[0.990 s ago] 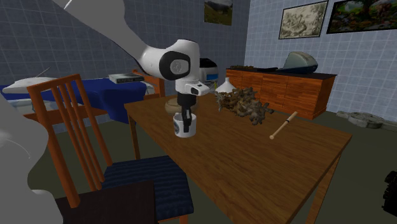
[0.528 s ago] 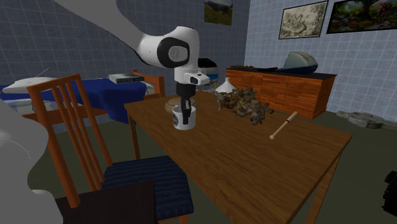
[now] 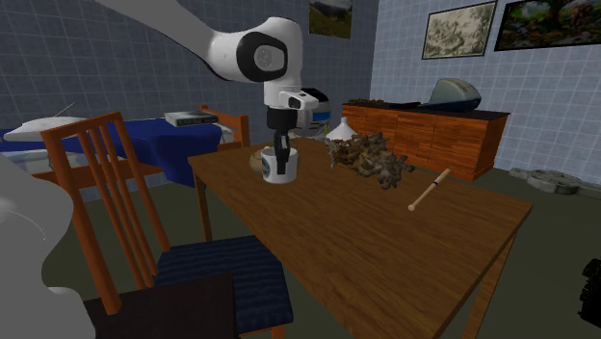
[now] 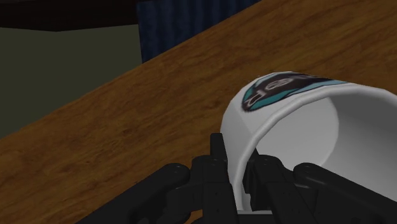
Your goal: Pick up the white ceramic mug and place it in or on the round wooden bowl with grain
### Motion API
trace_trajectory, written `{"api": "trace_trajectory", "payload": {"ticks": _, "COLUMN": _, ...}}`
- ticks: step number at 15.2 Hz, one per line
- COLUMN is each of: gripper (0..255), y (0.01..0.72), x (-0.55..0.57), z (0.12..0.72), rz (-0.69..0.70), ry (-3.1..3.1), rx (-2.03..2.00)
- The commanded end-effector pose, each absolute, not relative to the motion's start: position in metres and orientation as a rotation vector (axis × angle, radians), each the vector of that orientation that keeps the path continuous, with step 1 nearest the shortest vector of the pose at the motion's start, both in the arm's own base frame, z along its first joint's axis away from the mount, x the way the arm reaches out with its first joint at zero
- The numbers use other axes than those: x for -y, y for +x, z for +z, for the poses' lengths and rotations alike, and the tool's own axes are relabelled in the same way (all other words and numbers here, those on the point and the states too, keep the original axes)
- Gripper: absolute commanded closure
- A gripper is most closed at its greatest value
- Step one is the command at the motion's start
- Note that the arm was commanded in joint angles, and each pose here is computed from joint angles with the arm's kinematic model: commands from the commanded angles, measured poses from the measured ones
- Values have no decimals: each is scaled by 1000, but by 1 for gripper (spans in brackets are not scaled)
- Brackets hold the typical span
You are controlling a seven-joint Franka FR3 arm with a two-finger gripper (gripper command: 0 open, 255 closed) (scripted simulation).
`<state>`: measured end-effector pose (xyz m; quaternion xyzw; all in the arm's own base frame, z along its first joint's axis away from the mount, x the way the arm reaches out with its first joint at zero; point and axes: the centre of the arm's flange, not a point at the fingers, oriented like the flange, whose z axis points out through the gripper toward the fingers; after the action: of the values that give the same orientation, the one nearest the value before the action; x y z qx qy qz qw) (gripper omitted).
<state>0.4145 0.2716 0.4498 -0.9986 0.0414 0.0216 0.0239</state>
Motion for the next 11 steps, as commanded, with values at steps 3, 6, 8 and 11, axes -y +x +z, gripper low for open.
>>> {"api": "trace_trajectory", "payload": {"ticks": 3, "gripper": 255, "y": 413, "x": -272, "z": 472, "rz": 67, "ry": -3090, "rx": -128}}
{"api": "trace_trajectory", "payload": {"ticks": 6, "gripper": 255, "y": 413, "x": -272, "z": 487, "rz": 67, "ry": -3090, "rx": -128}}
{"api": "trace_trajectory", "payload": {"ticks": 8, "gripper": 255, "y": 413, "x": -272, "z": 498, "rz": 67, "ry": -3090, "rx": -128}}
{"api": "trace_trajectory", "payload": {"ticks": 11, "gripper": 255, "y": 413, "x": -272, "z": 514, "rz": 67, "ry": -3090, "rx": -128}}
